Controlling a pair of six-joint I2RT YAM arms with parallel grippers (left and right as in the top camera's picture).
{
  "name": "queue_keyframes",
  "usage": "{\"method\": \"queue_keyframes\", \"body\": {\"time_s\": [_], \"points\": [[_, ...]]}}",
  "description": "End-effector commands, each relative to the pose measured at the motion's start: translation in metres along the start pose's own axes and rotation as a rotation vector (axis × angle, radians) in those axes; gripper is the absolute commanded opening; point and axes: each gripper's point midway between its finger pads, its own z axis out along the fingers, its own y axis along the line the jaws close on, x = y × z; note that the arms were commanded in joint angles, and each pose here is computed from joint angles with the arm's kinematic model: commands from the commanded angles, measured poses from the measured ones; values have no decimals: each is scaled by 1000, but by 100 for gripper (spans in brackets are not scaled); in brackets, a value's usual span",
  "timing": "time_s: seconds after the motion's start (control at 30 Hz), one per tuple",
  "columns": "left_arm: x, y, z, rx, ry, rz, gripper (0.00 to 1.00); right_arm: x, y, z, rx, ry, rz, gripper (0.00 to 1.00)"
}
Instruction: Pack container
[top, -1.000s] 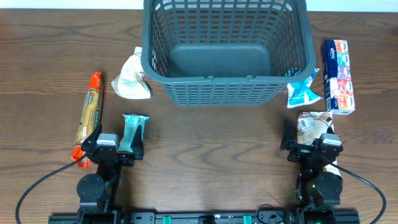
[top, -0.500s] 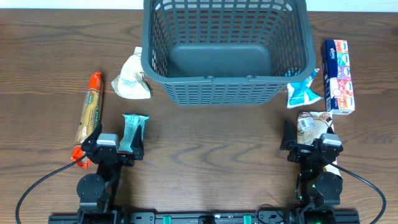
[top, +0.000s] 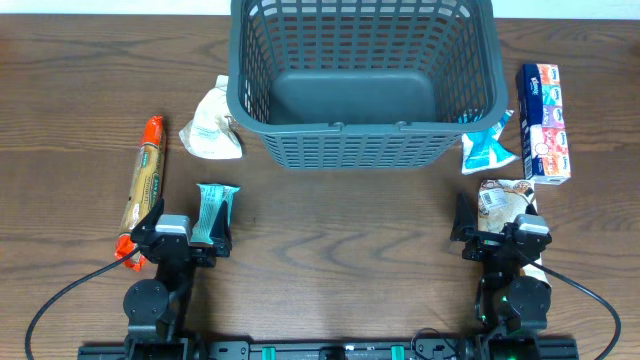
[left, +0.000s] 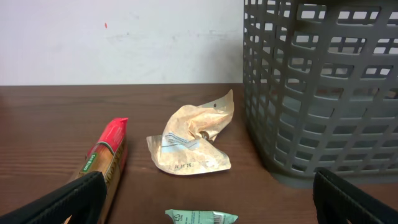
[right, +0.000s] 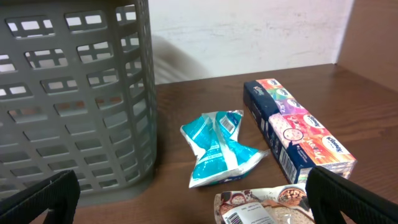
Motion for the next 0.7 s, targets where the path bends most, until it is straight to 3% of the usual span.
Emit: {"method": "queue_keyframes", "body": {"time_s": [0.0,0.37,0.67], "points": [[16,-4,1,21,47,3,99,2,2,0,-17,-1,9,99],[16,-4,1,21,47,3,99,3,17,-1,-99,15,59,99],[16,1,1,-6,48,4,99,-41,10,-6,-49,76,-24,99]]}}
